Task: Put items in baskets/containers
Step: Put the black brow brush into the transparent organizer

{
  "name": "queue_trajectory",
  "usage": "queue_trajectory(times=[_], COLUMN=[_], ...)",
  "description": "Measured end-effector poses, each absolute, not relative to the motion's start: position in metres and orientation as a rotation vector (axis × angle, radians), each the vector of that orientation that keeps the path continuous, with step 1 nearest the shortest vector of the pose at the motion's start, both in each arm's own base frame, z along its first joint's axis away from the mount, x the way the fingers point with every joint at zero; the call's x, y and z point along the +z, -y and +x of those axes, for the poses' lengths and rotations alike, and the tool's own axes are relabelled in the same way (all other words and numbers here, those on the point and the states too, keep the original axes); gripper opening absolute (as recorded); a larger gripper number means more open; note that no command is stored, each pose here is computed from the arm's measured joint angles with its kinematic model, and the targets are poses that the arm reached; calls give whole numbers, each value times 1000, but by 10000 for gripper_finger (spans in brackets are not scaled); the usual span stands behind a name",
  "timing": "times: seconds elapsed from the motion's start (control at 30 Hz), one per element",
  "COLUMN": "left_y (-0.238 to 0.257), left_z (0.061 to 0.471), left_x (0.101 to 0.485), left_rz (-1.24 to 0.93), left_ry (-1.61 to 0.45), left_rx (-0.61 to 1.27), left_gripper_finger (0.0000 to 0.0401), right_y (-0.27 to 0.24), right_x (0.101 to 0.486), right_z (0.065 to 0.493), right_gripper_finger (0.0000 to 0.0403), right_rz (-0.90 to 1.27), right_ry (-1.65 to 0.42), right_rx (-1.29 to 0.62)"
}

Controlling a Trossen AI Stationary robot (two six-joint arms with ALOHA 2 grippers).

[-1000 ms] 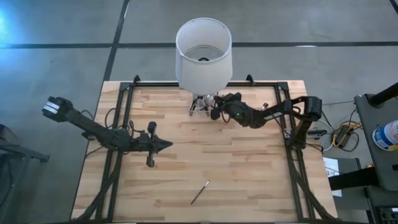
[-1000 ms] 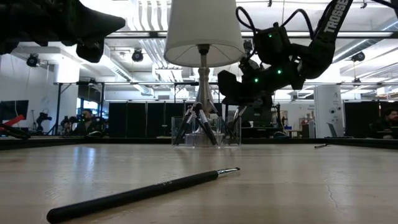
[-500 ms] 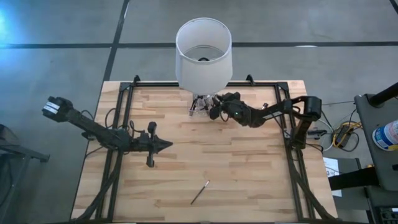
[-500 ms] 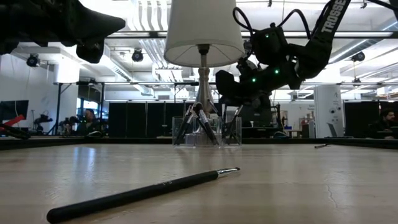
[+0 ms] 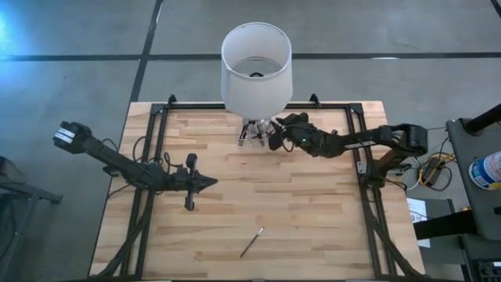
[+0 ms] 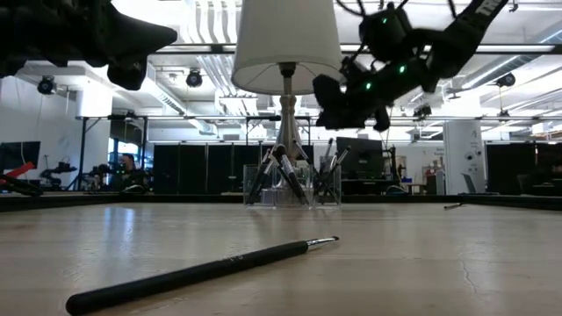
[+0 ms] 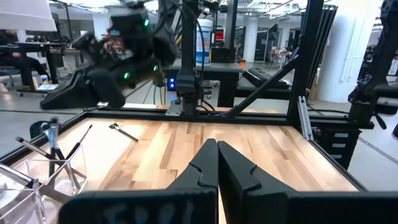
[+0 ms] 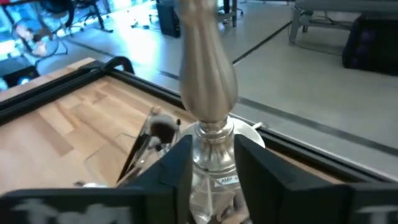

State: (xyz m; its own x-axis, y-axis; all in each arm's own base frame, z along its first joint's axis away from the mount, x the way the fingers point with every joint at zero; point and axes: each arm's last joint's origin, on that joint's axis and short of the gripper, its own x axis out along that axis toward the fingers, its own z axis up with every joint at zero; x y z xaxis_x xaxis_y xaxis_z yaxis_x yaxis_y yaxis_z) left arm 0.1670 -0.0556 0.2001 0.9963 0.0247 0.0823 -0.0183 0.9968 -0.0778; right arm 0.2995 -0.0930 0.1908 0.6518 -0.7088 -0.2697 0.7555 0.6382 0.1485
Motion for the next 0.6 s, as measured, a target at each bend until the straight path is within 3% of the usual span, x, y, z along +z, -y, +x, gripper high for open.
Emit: queue_trajectory(times=[0.27, 0.47, 0.6], left_y=[56, 56, 56], left_z=[167, 167, 167], left_x=[198, 197, 196], left_rz=[-86, -90, -103], left_ry=[68, 49, 45], left_rx=[22, 23, 23], left_gripper_finger=[0, 0, 0], right_y=[50, 3, -9], right_x=[222, 228, 218], right_z=[279, 250, 227], right_gripper_finger=[19, 9, 8], right_rz=[169, 152, 249], right_ry=[-290, -345, -346], right_rx=[-775, -881, -1023])
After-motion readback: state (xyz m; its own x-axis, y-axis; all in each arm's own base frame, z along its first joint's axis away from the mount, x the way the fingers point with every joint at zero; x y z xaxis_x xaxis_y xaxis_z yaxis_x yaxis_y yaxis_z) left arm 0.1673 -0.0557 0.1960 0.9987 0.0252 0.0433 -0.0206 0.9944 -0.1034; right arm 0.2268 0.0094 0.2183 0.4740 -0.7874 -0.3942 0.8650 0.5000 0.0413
